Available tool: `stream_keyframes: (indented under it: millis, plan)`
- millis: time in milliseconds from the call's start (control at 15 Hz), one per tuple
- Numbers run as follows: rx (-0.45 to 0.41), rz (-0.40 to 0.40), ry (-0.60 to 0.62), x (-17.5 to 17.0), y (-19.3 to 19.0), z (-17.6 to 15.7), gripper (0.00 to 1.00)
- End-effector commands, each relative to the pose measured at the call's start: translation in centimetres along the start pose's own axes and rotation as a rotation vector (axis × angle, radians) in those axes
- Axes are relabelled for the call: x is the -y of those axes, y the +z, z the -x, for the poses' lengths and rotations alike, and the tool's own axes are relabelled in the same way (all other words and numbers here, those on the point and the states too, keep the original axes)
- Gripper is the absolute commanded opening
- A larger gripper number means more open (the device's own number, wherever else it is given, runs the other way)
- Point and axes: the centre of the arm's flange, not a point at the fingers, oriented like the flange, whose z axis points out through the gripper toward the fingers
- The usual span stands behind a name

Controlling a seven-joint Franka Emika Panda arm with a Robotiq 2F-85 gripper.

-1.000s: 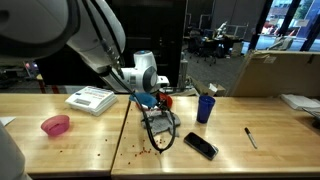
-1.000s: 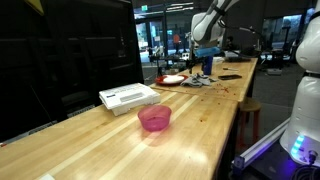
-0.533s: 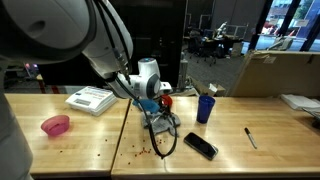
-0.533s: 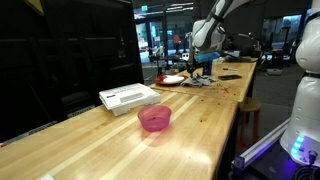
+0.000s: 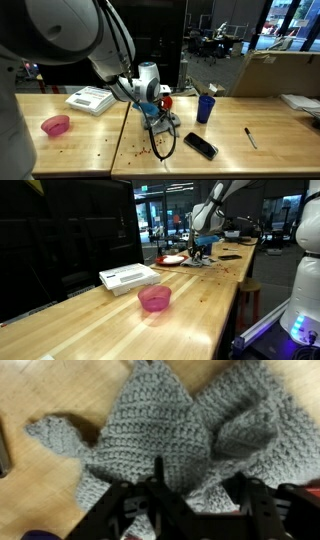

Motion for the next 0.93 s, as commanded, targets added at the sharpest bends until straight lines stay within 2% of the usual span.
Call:
stream_keyframes:
  millis: [0,267,600,733,867]
  plan:
    - [-0.005,-0.018,0.005,-0.01,0.29,0.42,0.28]
    - [0.003,-0.03,0.021,-0.13,0.59,0.64,0.0]
    - [0.022,-0.036,0.038,-0.33,0.81,0.95,0.01]
    - [0.028,-0.031,0.029,-0.26,0.65,0.98,0.31]
    - [0.022,-0.029,0.015,-0.2,0.47,0.88,0.41]
